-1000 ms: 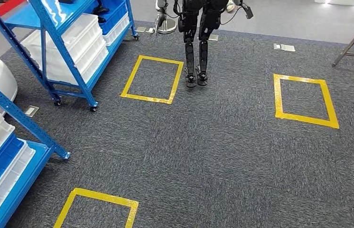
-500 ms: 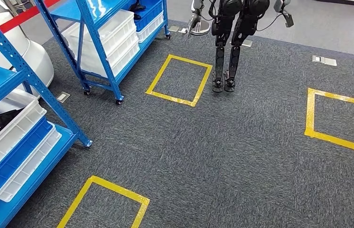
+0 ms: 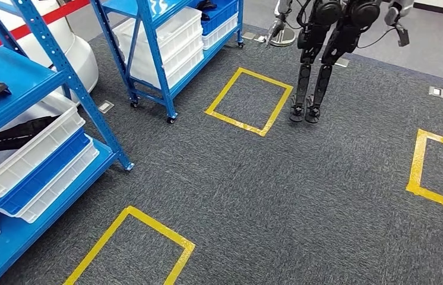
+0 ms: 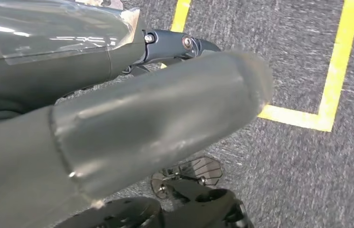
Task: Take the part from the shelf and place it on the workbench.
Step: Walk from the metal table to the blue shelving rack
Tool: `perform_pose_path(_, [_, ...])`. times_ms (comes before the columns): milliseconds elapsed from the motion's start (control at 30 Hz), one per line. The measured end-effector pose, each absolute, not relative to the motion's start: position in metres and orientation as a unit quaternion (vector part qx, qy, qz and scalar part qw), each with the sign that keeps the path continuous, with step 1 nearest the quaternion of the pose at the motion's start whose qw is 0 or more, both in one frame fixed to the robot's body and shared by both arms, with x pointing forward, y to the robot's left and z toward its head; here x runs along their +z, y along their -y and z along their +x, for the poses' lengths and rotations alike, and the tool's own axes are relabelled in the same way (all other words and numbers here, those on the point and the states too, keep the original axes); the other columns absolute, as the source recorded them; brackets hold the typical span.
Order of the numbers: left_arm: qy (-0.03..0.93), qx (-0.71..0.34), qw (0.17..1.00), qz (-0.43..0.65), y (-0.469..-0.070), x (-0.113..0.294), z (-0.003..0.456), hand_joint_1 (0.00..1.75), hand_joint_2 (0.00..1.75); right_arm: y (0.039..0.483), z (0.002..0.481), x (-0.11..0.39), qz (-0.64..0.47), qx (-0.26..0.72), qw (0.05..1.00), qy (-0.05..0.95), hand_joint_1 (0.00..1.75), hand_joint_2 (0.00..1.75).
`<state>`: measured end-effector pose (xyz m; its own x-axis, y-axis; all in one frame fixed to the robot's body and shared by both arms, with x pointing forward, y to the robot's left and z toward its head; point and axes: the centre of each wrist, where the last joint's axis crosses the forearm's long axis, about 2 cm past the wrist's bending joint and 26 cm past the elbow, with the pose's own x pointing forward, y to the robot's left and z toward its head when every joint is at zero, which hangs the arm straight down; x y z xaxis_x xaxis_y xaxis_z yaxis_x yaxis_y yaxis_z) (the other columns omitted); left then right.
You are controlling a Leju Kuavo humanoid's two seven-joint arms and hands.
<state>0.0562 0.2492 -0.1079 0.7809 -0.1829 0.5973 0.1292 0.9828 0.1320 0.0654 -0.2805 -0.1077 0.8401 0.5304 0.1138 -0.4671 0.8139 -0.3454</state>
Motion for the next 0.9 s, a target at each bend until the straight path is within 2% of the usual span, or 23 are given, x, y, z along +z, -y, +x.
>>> perform_pose_path(900, [0.306,-0.09,0.947,0.037,-0.2444,-0.108,0.0527,0.0,0.0,0.2818,0.0635,-0.1081,-0.147,0.274,0.945,0.104,0.0,0.0])
